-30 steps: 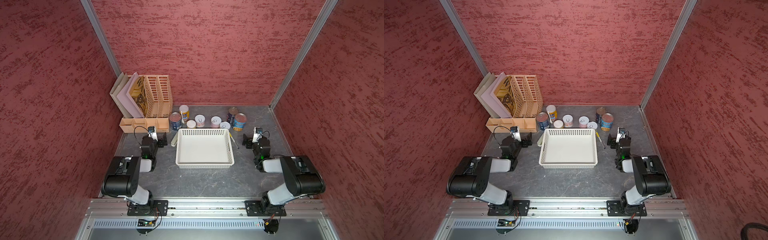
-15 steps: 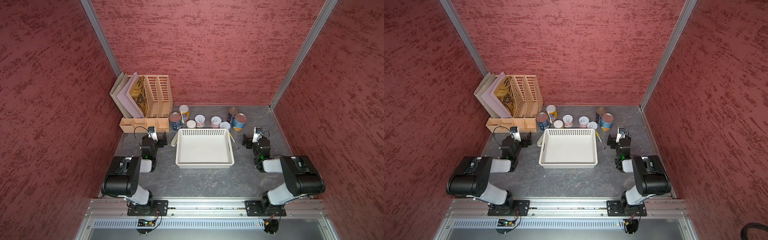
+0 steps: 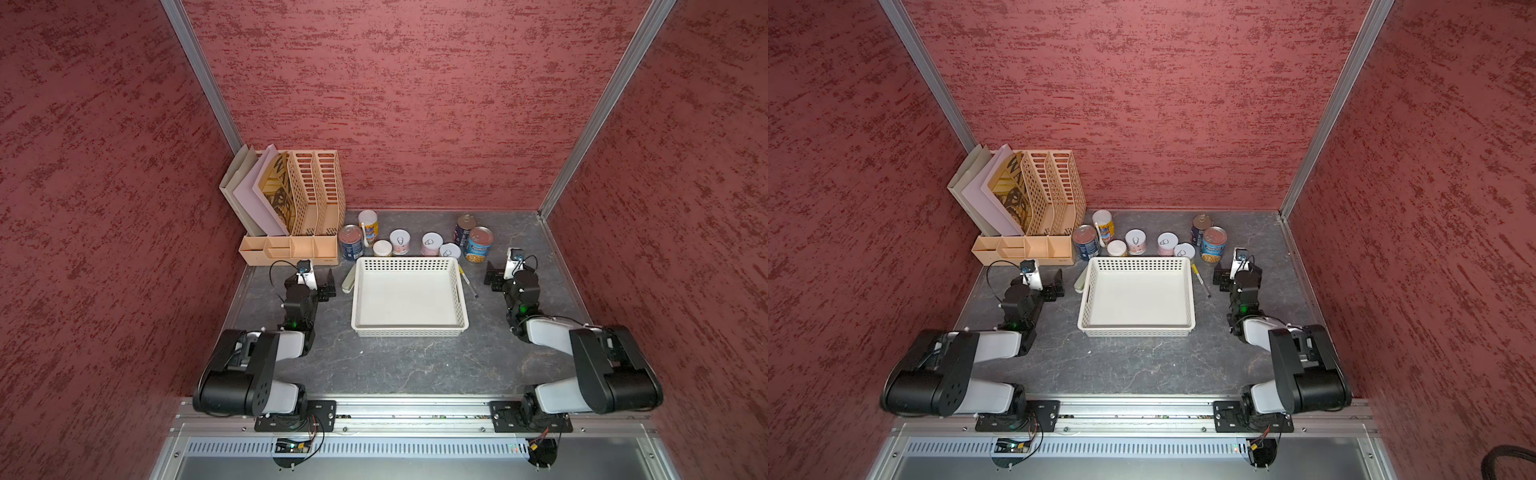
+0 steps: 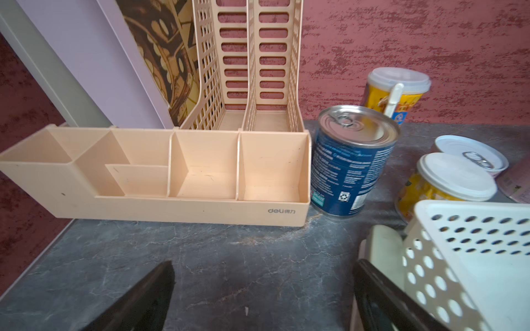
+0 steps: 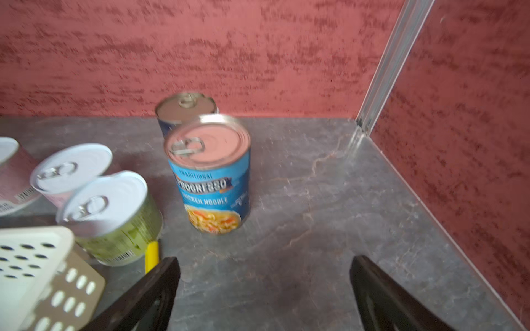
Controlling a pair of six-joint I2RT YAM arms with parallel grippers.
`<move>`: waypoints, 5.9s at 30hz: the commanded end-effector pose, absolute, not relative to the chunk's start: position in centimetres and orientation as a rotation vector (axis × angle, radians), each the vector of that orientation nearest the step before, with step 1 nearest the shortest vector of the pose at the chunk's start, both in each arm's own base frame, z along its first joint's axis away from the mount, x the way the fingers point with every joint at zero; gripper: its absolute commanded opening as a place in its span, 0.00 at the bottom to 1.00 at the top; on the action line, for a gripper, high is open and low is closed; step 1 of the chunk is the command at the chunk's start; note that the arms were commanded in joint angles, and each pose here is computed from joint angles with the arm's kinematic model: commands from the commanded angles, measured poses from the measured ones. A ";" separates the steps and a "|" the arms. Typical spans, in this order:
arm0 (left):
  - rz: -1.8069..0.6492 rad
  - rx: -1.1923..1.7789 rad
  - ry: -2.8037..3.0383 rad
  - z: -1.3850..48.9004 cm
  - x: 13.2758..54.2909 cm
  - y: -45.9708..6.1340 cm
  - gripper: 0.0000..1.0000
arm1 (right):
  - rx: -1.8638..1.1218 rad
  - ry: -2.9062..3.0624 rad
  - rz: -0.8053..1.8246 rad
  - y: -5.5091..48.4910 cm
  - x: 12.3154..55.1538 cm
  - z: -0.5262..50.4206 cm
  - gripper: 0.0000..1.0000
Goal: Put the canned food in the basket
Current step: Move the basket to the center of the board, then pick up the canned food from the center of the board.
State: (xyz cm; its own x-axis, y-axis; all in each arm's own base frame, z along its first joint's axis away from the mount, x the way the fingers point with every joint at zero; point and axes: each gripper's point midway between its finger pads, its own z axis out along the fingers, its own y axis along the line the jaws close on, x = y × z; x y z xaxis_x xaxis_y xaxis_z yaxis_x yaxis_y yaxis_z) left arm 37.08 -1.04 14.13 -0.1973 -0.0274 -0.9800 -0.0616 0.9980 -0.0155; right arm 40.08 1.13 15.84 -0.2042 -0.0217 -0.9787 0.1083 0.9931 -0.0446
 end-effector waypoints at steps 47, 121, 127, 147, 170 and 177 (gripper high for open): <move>-0.449 -0.905 2.430 15.1 37.8 -3.0 1.00 | 0.130 2.542 0.406 16.3 40.5 13.4 0.76; -0.480 -0.903 2.225 22.5 33.9 -0.9 1.00 | 0.084 2.714 0.502 15.3 25.6 10.1 0.00; -0.610 -0.897 2.185 22.1 33.9 -1.1 1.00 | 0.074 2.707 0.520 15.3 25.2 10.4 0.00; -0.615 -0.878 2.135 22.3 34.4 0.1 1.00 | 0.114 2.531 0.411 14.0 28.4 17.9 0.84; -0.749 -0.748 2.109 23.4 34.4 -2.0 1.00 | 0.374 2.357 0.062 9.9 44.9 15.4 0.99; -0.754 -0.756 2.121 23.0 34.6 -2.1 1.00 | 0.395 2.351 -0.059 7.9 46.9 14.3 0.98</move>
